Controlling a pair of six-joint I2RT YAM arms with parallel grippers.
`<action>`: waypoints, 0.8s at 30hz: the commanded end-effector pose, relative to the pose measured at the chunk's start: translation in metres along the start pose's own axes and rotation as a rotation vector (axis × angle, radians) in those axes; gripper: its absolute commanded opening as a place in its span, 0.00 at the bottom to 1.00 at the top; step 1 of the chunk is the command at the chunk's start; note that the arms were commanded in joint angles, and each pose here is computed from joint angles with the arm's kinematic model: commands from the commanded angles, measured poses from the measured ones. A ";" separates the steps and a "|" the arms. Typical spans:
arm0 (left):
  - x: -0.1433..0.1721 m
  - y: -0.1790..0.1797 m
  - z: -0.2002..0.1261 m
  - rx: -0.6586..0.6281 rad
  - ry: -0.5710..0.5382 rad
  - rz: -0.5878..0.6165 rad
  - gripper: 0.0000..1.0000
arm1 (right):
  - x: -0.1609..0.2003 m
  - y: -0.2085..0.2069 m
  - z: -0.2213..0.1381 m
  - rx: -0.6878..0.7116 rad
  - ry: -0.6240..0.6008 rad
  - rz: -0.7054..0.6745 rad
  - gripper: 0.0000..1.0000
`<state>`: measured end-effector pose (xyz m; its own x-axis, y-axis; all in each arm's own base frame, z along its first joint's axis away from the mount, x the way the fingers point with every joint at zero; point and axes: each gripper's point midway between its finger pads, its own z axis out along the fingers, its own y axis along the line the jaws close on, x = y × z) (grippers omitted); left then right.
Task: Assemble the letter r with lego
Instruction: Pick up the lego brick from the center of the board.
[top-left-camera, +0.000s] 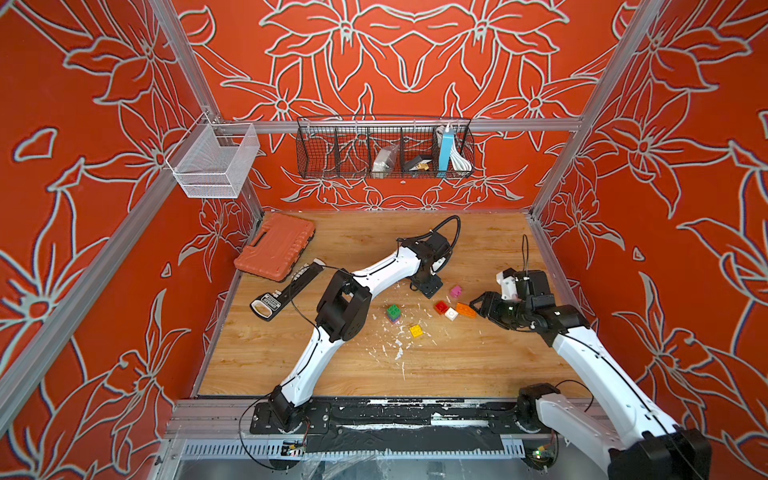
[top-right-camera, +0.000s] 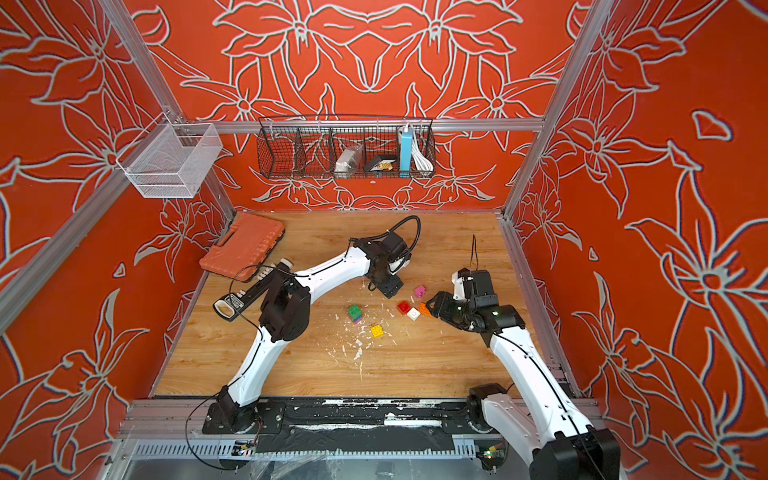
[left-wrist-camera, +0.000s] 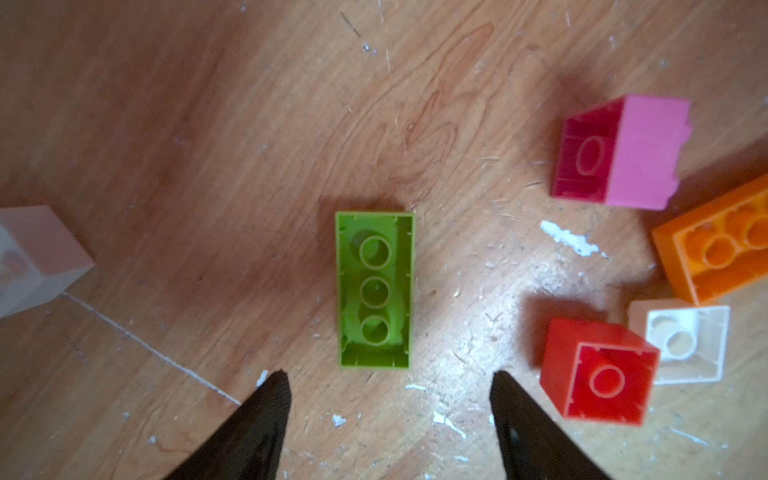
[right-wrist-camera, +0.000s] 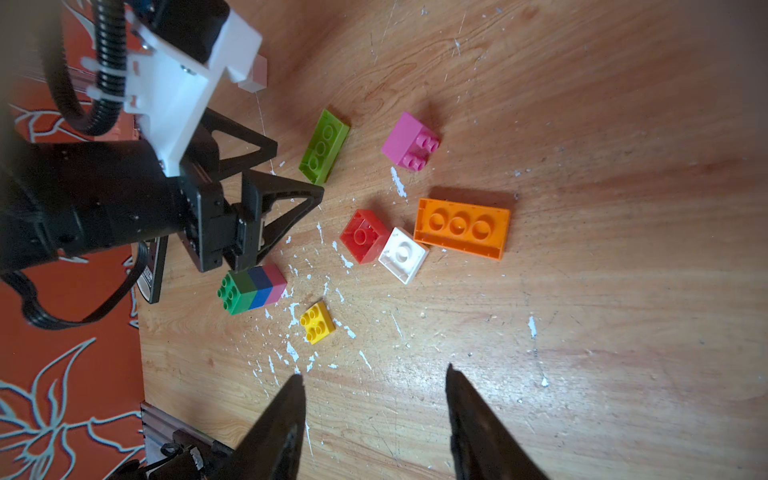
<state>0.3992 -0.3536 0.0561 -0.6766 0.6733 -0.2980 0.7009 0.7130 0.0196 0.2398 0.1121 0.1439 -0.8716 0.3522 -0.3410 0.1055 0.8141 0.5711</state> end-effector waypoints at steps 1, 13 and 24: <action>0.009 0.001 0.014 0.007 0.054 0.022 0.76 | -0.004 0.006 -0.008 -0.011 -0.006 -0.022 0.56; 0.014 0.009 0.040 0.010 0.103 0.008 0.67 | -0.007 0.011 -0.008 -0.022 0.007 -0.022 0.56; 0.025 0.007 0.037 0.023 0.139 0.003 0.46 | -0.007 0.012 -0.010 -0.024 0.003 -0.018 0.56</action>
<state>0.4085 -0.3523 0.0268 -0.6951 0.6763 -0.2438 0.6967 0.7174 0.0034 0.2425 0.1155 0.1532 -0.8770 0.3361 -0.3433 0.0855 0.8124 0.5769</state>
